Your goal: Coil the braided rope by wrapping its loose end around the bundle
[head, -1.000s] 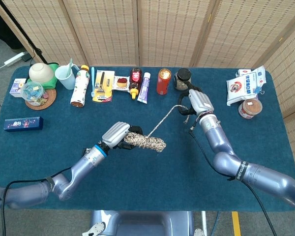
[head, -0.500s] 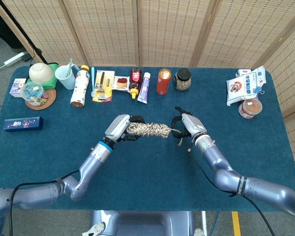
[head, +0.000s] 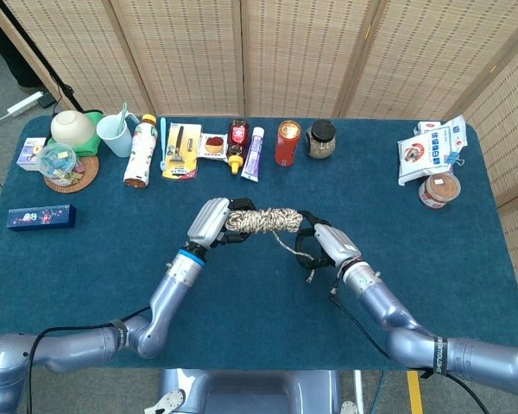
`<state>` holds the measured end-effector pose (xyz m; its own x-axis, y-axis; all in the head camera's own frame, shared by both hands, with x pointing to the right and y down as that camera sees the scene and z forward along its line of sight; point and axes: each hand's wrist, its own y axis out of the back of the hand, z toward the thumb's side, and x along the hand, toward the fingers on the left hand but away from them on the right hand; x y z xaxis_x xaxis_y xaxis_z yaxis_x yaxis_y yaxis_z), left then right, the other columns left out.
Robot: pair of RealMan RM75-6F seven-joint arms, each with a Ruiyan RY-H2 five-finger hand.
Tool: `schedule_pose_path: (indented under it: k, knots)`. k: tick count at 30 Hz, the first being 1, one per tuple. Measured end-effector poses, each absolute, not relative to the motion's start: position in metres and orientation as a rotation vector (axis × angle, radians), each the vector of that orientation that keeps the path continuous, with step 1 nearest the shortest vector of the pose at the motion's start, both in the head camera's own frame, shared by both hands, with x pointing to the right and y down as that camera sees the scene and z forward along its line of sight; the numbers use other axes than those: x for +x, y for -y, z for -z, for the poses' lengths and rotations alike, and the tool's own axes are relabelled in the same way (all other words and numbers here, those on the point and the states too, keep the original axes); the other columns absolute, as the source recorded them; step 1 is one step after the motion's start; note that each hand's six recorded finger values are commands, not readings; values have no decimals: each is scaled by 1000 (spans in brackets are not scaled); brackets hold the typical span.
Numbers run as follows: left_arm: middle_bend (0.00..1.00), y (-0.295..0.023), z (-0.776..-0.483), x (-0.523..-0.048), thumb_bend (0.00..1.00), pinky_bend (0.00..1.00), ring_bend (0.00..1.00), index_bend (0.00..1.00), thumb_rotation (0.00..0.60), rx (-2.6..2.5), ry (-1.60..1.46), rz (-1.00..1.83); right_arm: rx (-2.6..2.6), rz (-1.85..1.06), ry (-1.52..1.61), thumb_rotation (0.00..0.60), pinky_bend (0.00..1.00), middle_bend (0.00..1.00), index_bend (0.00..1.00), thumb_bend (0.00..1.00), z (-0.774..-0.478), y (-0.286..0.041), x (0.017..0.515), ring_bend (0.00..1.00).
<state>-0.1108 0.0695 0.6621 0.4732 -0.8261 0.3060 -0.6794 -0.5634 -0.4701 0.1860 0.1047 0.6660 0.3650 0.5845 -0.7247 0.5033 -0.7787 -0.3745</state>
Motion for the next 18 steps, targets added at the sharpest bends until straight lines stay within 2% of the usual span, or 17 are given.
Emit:
schedule_pose_path:
  k: [9,18]
  knots:
    - [635,-74,-663,-107,595,780,633,797,600,-2427,-1289,749,-2567,-1364,937,600,0,0,706,569,-645,-130,188,0]
    - [635,-75,-670,-109,596,780,633,796,600,-2452,-1306,756,-2599,-1357,893,600,0,0,706,569,-657,-144,181,0]
